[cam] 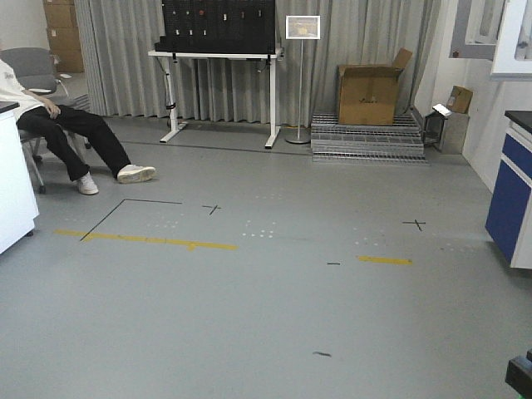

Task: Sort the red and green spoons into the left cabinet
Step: 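Drive the base across the room toward the white cabinet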

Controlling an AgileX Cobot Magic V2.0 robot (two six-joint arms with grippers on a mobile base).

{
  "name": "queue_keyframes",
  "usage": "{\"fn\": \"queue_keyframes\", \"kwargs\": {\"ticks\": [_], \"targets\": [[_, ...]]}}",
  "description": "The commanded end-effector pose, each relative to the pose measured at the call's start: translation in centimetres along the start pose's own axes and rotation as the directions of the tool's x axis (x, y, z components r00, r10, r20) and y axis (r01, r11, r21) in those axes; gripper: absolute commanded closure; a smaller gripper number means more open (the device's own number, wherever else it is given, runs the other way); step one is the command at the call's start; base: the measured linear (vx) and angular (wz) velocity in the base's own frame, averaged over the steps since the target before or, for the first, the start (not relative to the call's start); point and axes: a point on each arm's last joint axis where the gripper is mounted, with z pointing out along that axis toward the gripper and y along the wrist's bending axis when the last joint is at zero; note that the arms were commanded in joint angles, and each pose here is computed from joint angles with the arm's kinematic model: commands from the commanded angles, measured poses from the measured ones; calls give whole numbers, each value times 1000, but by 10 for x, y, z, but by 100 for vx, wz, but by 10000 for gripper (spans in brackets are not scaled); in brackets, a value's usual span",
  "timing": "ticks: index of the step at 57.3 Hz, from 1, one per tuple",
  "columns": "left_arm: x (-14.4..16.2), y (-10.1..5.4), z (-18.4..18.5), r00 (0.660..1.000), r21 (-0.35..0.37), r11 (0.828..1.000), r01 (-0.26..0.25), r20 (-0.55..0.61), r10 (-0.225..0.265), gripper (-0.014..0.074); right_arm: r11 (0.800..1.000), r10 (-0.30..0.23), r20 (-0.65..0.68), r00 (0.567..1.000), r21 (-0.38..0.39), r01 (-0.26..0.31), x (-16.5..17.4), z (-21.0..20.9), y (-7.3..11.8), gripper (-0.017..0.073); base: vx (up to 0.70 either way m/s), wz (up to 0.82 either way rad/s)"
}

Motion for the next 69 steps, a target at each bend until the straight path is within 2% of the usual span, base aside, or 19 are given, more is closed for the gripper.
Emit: {"fn": "queue_keyframes", "kwargs": {"ticks": [1, 69], "targets": [[-15, 2, -2, 996, -16, 1000, 20, 91, -18, 594, 1000, 21, 45, 999, 20, -22, -11, -2, -2, 563, 58, -2], [-14, 2, -2, 996, -16, 1000, 20, 90, -18, 594, 999, 22, 46, 999, 22, -23, -11, -2, -2, 563, 62, -5]]}}
